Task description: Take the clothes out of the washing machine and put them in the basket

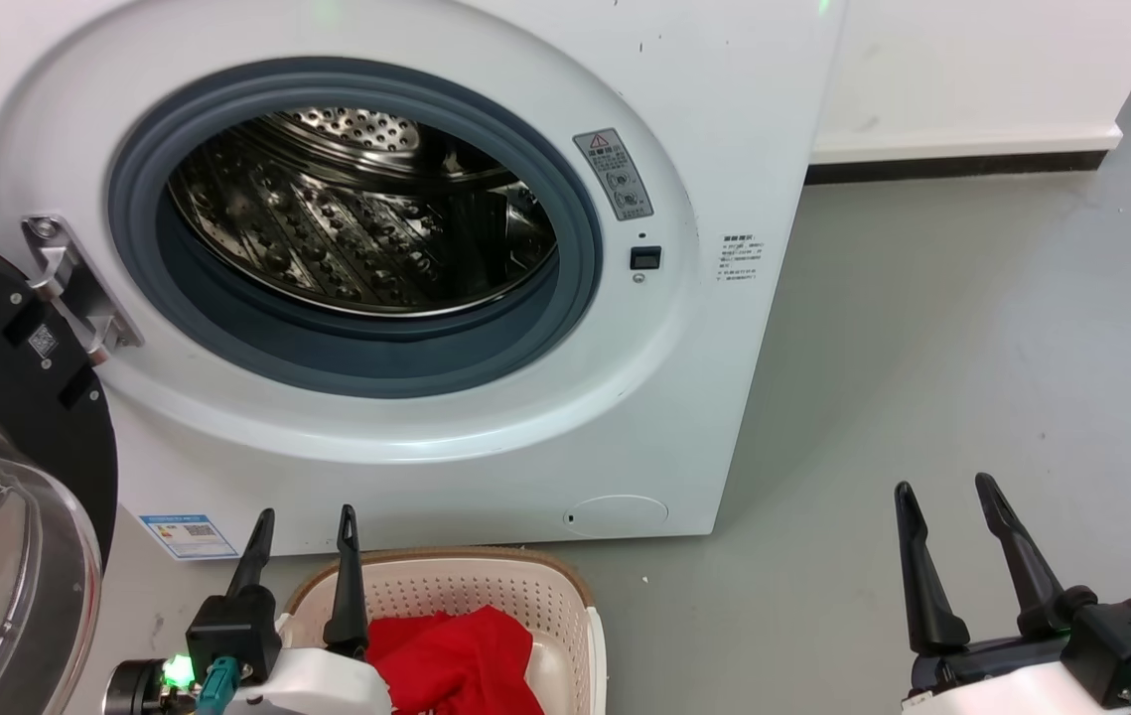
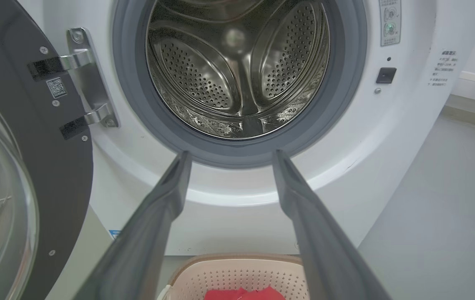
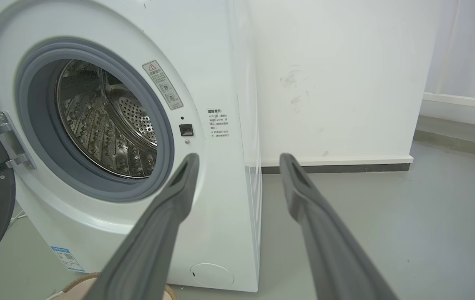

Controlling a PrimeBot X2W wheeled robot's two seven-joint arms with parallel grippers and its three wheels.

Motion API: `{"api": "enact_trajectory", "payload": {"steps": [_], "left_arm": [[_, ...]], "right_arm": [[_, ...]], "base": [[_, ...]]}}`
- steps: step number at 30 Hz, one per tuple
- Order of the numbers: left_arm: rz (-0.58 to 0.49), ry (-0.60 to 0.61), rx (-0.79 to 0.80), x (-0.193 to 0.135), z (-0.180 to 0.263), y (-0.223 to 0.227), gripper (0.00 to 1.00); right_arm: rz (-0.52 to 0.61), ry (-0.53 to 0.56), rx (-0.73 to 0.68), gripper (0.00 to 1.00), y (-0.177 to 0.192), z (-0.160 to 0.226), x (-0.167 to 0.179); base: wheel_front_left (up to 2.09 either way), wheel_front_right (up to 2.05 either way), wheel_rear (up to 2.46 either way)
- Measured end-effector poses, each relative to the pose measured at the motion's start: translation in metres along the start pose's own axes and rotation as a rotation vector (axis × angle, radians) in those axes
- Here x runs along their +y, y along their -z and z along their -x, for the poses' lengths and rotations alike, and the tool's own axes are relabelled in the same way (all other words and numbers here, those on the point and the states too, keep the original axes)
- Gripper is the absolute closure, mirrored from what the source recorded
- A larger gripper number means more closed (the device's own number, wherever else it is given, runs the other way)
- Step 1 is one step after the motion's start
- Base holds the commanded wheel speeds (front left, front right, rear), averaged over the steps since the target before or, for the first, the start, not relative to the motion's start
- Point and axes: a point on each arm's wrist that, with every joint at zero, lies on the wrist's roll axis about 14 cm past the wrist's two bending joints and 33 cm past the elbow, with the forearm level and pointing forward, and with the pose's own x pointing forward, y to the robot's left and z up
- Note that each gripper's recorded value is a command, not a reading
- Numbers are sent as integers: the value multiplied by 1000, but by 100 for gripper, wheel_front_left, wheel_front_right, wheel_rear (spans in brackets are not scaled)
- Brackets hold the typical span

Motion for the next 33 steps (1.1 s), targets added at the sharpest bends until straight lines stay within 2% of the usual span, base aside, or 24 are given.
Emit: {"api": "enact_trajectory", "payload": {"steps": [12,33], "left_arm": [[-19,-20,-155,0,17,-49,0],[-24,-35,-101,4,26,-31,0]], "right_arm": [[5,17,-16,0,-6,8,-5],[44,17,5,0,-1,12,-7]], "base": [[0,0,0],[0,0,0]]}}
